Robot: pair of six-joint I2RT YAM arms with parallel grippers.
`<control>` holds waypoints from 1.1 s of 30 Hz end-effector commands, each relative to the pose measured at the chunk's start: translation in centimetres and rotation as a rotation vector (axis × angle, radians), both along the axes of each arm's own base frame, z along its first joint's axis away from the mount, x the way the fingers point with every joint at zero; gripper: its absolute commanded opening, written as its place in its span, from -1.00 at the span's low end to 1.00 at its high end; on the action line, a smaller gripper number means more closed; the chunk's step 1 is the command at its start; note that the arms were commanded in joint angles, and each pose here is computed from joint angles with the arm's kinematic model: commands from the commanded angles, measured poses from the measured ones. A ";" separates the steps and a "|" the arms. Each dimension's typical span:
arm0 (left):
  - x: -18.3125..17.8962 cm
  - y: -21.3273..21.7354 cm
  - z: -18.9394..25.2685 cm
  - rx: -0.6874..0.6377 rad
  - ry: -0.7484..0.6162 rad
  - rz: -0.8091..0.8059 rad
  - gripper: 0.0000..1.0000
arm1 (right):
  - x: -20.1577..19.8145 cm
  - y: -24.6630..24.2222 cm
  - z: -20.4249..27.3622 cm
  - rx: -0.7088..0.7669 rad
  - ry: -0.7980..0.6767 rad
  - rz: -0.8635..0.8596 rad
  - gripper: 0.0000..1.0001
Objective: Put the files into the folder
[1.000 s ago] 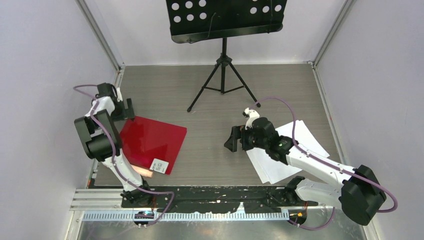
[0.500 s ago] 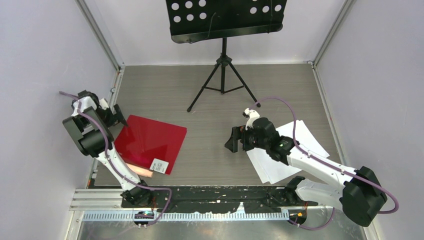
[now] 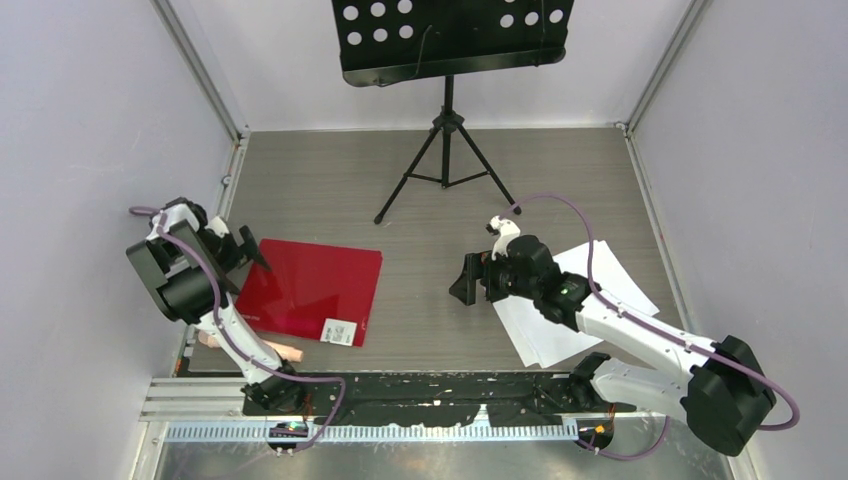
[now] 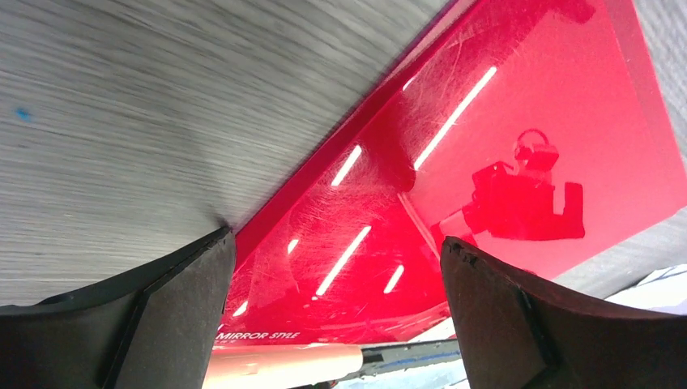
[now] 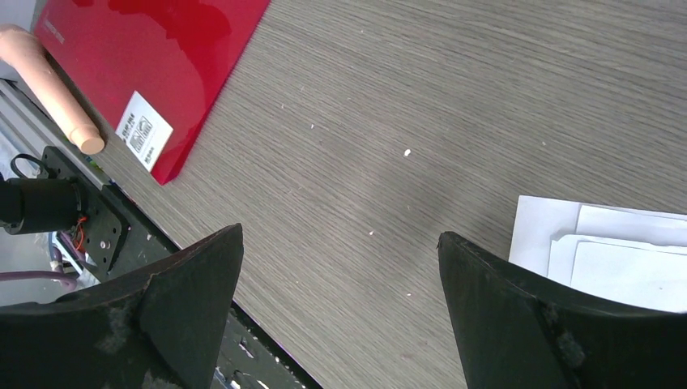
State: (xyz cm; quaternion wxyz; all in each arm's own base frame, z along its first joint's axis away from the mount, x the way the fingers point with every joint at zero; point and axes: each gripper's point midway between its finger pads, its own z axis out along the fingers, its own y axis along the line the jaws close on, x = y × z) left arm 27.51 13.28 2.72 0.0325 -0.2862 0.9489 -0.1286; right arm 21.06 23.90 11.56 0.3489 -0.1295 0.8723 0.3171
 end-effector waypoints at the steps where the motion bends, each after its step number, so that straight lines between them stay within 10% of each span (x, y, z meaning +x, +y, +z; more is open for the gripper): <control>1: -0.7 -3.6 1.0 -0.065 0.013 -0.056 0.99 | 0.3 0.4 1.8 0.046 -0.057 0.001 0.90; 23: 3.9 -22.6 2.6 -0.141 0.027 -0.616 0.99 | -2.4 4.3 -3.4 -0.052 0.060 -0.060 0.90; 33: 6.7 -26.8 8.6 -0.044 -0.275 -0.566 0.99 | 1.7 1.2 0.1 -0.151 -0.109 -0.199 0.90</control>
